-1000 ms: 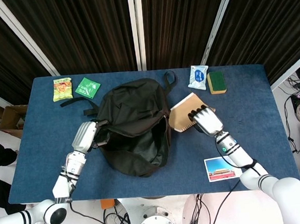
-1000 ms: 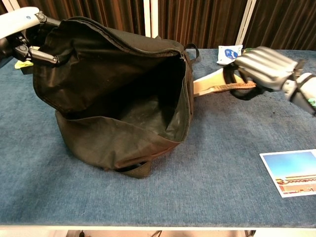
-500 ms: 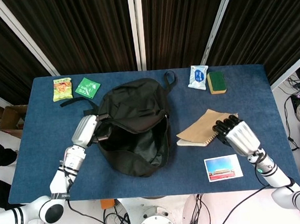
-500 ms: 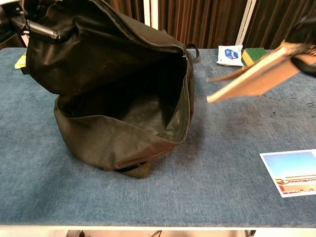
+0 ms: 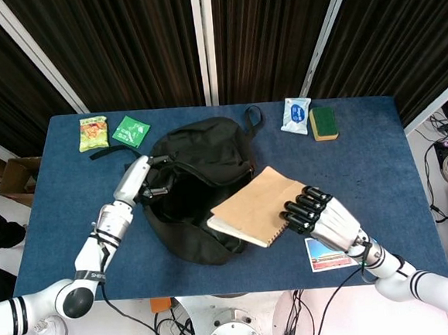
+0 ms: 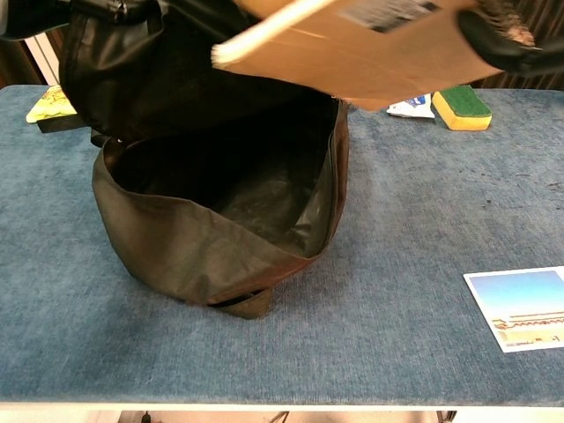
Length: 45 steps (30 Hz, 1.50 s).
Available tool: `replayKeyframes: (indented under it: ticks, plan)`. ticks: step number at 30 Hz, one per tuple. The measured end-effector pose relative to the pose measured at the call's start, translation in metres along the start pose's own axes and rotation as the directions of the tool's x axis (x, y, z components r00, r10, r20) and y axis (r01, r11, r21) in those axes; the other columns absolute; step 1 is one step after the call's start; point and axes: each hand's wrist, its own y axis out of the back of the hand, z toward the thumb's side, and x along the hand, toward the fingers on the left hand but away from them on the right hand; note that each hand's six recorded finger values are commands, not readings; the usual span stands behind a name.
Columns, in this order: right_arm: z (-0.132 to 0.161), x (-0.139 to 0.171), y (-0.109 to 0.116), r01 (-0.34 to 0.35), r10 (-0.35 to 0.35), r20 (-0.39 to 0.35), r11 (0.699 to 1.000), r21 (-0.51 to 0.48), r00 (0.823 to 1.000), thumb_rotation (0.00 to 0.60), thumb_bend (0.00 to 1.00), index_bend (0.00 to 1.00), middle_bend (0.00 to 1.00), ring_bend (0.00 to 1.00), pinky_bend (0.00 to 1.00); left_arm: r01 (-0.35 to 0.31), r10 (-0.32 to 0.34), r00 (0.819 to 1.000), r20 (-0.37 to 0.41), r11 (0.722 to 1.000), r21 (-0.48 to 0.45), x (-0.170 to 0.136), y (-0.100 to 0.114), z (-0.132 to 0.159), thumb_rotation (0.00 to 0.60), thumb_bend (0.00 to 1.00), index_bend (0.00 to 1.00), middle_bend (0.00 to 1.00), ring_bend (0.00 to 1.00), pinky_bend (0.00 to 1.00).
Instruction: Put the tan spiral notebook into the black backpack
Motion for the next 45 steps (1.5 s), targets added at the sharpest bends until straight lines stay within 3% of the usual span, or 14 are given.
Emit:
replayKeyframes:
  ticks: [8, 17, 26, 33, 45]
  plan:
    - [0.028, -0.040, -0.021, 0.033, -0.041, -0.083, 0.995, -0.099, 0.996, 0.600, 0.70, 0.88, 0.76, 0.66, 0.66, 0.019, -0.021, 1.000, -0.022, 0.995, -0.100, 0.012, 0.007, 0.005, 0.600, 0.54, 0.59, 0.58, 0.54, 0.43]
    - [0.038, -0.055, -0.061, -0.052, 0.038, -0.142, 0.994, -0.096, 0.989, 0.600, 0.70, 0.89, 0.76, 0.67, 0.69, 0.029, -0.032, 0.999, -0.022, 0.990, -0.137, 0.013, 0.017, 0.010, 0.600, 0.54, 0.59, 0.58, 0.54, 0.43]
    - [0.062, -0.054, -0.089, -0.089, 0.057, -0.175, 0.980, -0.179, 0.983, 0.600, 0.70, 0.89, 0.76, 0.67, 0.69, 0.018, -0.023, 0.999, -0.033, 0.989, -0.144, 0.015, 0.020, 0.004, 0.600, 0.55, 0.59, 0.58, 0.54, 0.43]
    - [0.057, -0.047, -0.107, -0.150, 0.125, -0.179, 0.979, -0.136, 0.976, 0.600, 0.70, 0.89, 0.77, 0.67, 0.69, 0.024, -0.027, 1.000, -0.017, 0.989, -0.149, 0.011, 0.021, 0.009, 0.600, 0.54, 0.59, 0.58, 0.54, 0.43]
    - [0.025, -0.055, -0.136, -0.226, 0.227, -0.143, 0.974, 0.026, 0.963, 0.600, 0.70, 0.91, 0.77, 0.67, 0.69, 0.059, -0.061, 0.998, -0.003, 0.983, -0.175, -0.001, 0.018, 0.012, 0.600, 0.54, 0.59, 0.57, 0.54, 0.43]
